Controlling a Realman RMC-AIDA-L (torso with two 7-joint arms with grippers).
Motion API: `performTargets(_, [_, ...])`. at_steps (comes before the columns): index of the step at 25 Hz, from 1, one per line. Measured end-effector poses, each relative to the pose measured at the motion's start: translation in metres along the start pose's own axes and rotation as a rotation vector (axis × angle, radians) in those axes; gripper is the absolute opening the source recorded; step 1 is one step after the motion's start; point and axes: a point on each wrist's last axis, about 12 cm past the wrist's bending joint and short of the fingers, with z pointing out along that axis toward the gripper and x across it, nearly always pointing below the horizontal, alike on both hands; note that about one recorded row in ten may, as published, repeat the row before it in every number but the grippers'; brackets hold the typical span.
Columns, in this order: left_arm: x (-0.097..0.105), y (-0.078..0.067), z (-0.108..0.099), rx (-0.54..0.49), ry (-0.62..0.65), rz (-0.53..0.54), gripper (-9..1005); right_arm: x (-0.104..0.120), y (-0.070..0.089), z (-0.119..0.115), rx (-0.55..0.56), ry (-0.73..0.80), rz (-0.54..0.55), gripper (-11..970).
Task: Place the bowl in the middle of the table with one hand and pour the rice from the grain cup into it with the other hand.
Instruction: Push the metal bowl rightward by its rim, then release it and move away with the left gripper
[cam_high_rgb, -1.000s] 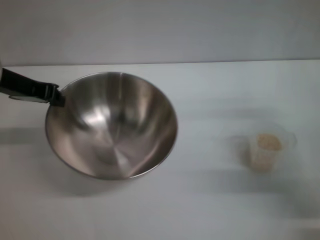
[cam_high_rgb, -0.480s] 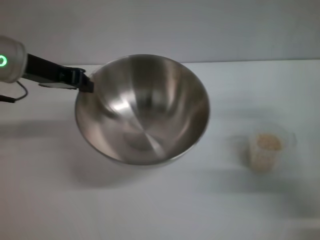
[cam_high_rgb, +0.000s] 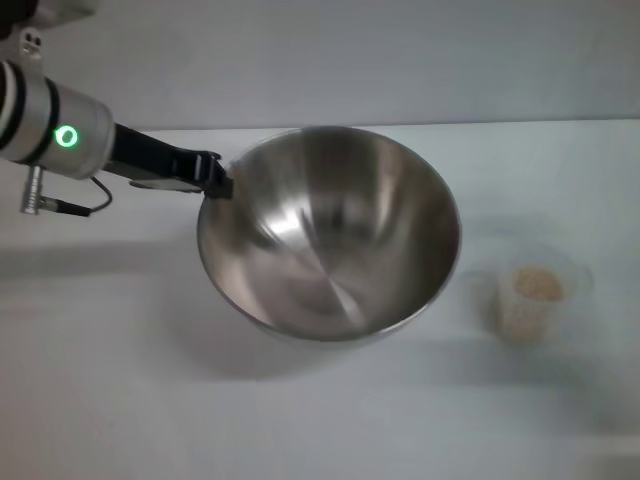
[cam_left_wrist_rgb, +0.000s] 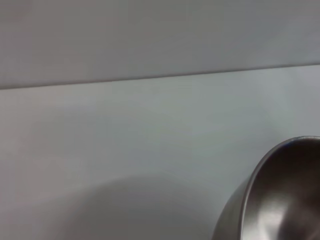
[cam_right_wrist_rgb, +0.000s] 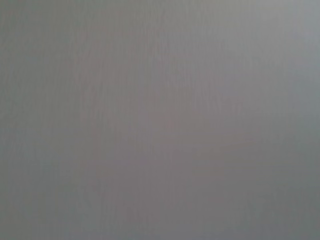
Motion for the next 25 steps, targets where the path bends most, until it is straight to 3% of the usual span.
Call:
performTargets(11, [0.003,-0.002,0.021,-0.014,0.016,-0.003,63,0.000,-0.001,0.000,0.000,-0.003,-0.002,635])
performTargets(25, [0.008,0.000,0.028,-0.036,0.031,0.015,83,0.000,-0.002,-0.002,0.002,-0.002,-0.003,633])
